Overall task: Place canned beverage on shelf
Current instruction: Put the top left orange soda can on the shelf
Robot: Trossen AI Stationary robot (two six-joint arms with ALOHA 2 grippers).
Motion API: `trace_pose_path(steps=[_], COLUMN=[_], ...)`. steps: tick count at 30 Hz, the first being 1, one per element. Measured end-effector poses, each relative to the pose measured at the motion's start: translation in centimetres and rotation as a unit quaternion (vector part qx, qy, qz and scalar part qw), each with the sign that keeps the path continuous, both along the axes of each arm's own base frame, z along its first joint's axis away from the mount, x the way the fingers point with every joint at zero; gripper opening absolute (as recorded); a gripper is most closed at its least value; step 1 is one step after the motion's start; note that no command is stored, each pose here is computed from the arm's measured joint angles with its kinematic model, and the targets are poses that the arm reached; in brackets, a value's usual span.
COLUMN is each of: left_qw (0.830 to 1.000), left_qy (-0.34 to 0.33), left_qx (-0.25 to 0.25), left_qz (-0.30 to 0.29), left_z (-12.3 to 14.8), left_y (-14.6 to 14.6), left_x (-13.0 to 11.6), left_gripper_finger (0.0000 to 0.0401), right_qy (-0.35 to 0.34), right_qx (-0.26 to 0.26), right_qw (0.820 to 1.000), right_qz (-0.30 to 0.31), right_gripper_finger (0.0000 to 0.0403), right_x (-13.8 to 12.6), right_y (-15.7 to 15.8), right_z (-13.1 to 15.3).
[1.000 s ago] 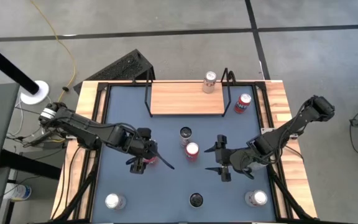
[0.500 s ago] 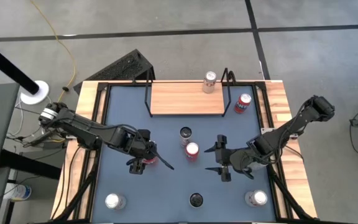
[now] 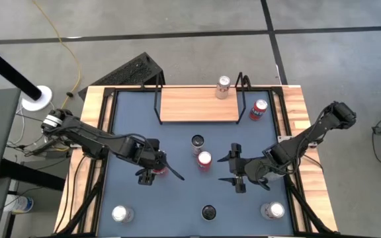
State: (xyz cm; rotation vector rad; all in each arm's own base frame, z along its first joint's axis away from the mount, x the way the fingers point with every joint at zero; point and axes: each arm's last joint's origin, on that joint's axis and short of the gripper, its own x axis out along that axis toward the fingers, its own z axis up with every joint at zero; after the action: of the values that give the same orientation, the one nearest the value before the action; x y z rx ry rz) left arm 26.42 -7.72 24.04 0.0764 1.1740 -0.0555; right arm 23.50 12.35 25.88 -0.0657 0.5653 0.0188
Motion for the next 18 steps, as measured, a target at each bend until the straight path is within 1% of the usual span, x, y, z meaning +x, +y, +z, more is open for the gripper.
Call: trace_pose_path(steps=[6,18], left_qw=[1.0,0.999], left_qy=[-0.012,-0.021], left_qx=[-0.02,-0.042], left_qz=[-0.001,0.003], left_z=[-1.1,-1.4], left_y=[0.6,0.9], left_x=[0.3,0.5], left_gripper_finger=[0.035,0.035], right_qy=[0.0,0.0], right_qx=[0.0,0.0], right_qw=[1.0,1.0], right_qz=[0.0,0.0], right_gripper_finger=[0.0317,0.0317], right_x=[0.0,0.0], right_y=[0.0,0.0], right_z=[0.0,0.0])
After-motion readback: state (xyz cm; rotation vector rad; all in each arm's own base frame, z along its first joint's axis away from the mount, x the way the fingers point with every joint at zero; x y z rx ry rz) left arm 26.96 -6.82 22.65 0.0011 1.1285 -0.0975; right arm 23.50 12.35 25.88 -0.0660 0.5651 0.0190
